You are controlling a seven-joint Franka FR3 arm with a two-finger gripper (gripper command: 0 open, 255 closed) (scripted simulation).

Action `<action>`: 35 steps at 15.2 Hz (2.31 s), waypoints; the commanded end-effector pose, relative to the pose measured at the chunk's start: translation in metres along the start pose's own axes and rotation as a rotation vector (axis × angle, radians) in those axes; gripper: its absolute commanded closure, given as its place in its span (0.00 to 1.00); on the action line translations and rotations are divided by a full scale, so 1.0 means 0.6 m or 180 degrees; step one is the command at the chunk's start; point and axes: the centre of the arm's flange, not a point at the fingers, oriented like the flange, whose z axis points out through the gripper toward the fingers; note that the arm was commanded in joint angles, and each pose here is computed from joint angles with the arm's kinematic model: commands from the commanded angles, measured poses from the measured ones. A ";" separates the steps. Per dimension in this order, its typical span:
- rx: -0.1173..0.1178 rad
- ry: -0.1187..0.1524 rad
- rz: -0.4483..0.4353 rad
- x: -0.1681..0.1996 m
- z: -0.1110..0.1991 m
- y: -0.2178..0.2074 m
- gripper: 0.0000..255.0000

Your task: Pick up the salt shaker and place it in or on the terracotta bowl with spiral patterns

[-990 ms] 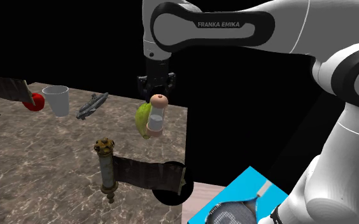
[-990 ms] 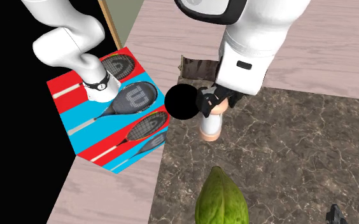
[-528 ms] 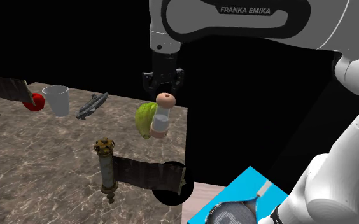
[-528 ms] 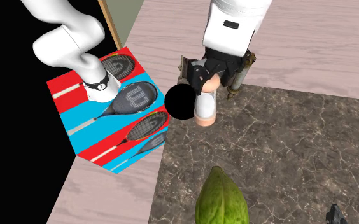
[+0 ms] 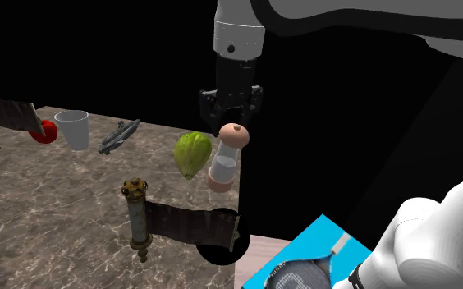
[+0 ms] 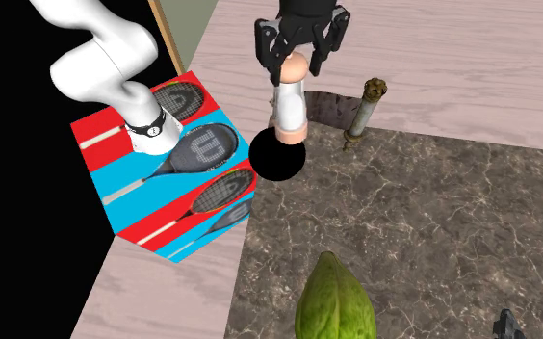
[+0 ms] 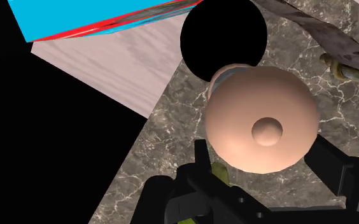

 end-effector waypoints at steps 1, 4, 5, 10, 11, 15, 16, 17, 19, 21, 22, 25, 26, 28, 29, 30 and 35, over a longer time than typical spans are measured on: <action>0.0000 -0.0001 0.0001 -0.041 -0.019 0.008 1.00; 0.0000 -0.0001 0.0001 -0.057 -0.008 0.007 1.00; 0.0000 -0.0001 0.0001 -0.058 0.000 0.006 1.00; 0.0000 -0.0001 0.0001 -0.059 0.044 0.002 1.00; 0.0000 -0.0001 0.0001 -0.060 0.053 0.001 1.00; 0.0000 -0.0001 0.0001 -0.061 0.088 -0.002 1.00; 0.0000 -0.0001 0.0001 -0.062 0.097 -0.003 1.00; 0.0000 -0.0001 0.0001 -0.062 0.106 -0.004 1.00; 0.0000 -0.0001 0.0001 -0.063 0.123 -0.005 1.00; 0.0000 -0.0001 0.0001 -0.063 0.141 -0.007 1.00; 0.0000 -0.0001 0.0001 -0.064 0.149 -0.008 1.00; 0.0000 -0.0001 0.0001 -0.065 0.176 -0.010 1.00; 0.0000 -0.0001 0.0001 -0.065 0.184 -0.011 1.00; 0.0000 -0.0001 0.0001 -0.066 0.202 -0.013 1.00; 0.0000 -0.0001 0.0001 -0.066 0.209 -0.013 1.00; 0.0000 -0.0001 0.0001 -0.066 0.209 -0.013 1.00; 0.0000 -0.0001 0.0001 -0.066 0.209 -0.013 1.00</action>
